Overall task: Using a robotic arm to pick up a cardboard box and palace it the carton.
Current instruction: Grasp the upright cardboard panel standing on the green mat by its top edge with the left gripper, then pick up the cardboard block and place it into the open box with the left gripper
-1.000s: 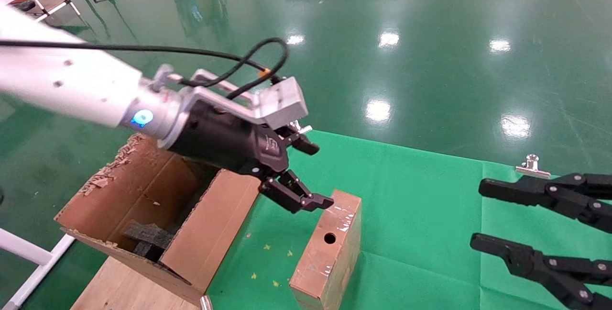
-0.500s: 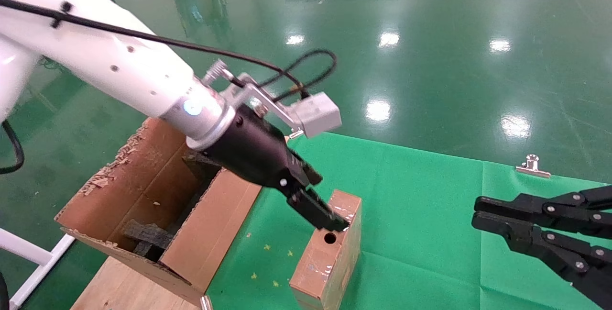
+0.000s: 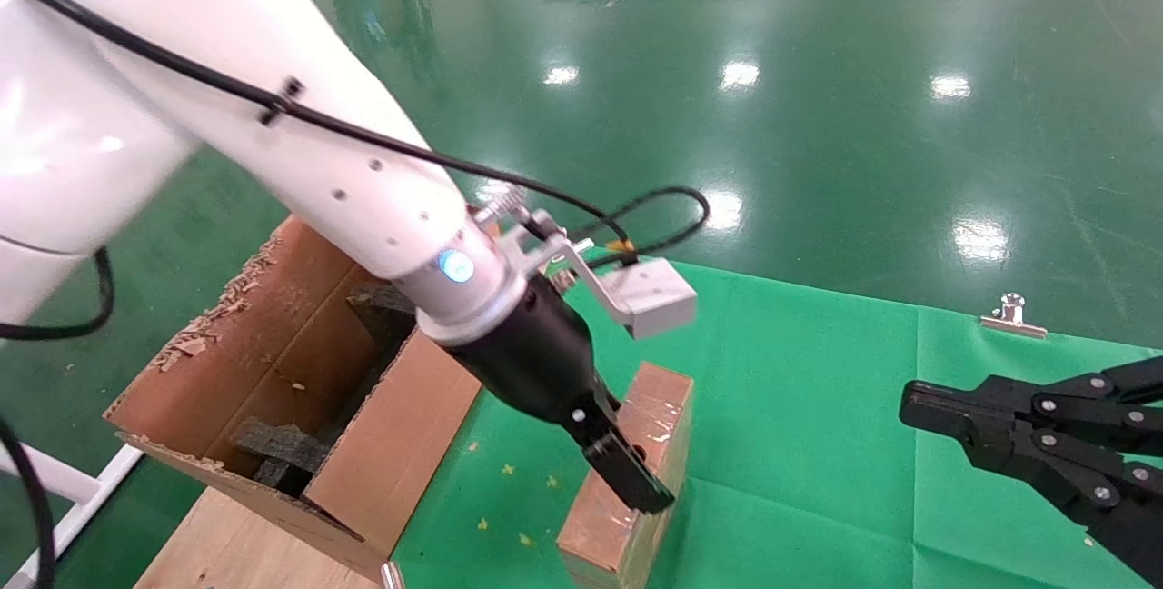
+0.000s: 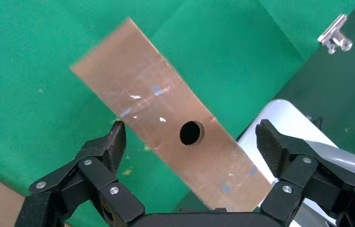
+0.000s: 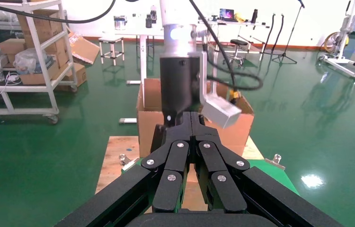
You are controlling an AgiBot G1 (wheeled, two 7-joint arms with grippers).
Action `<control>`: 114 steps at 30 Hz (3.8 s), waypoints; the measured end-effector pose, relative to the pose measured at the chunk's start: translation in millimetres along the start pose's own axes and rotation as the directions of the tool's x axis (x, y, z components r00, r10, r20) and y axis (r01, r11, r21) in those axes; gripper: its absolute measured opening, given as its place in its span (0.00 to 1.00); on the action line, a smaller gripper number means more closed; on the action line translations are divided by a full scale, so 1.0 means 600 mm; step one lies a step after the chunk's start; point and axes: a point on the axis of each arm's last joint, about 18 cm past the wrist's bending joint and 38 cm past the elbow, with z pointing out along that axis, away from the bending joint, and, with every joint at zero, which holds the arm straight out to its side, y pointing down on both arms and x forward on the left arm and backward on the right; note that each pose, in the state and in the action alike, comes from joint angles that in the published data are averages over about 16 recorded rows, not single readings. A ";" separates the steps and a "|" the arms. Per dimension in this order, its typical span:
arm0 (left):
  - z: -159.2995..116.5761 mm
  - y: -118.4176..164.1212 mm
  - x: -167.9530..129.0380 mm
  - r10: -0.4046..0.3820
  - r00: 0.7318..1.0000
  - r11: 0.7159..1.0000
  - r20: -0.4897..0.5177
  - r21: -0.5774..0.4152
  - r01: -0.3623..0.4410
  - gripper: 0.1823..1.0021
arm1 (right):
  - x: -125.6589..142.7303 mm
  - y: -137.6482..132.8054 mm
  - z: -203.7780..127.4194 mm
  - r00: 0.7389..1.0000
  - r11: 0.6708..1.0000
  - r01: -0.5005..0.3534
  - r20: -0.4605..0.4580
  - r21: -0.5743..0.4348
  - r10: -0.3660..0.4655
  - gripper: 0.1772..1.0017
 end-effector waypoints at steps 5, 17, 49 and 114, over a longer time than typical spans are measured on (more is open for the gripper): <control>0.027 -0.010 0.004 0.005 1.000 1.000 0.014 -0.025 -0.005 1.00 | 0.000 0.000 0.000 1.000 1.000 0.000 0.000 0.000 0.000 0.02; 0.061 -0.033 -0.004 0.054 0.997 0.998 0.063 -0.043 -0.051 1.00 | 0.000 0.000 0.000 1.000 1.000 0.000 -0.001 0.000 0.000 0.02; 0.026 -0.031 -0.008 0.055 0.996 0.998 0.069 -0.001 -0.055 0.53 | 0.000 0.000 0.000 1.000 1.000 0.000 -0.001 0.000 0.000 0.56; -0.152 0.471 -0.419 -0.407 0.748 0.912 0.524 0.182 0.368 0.31 | 0.000 0.000 0.000 1.000 1.000 0.000 0.000 0.000 0.000 1.00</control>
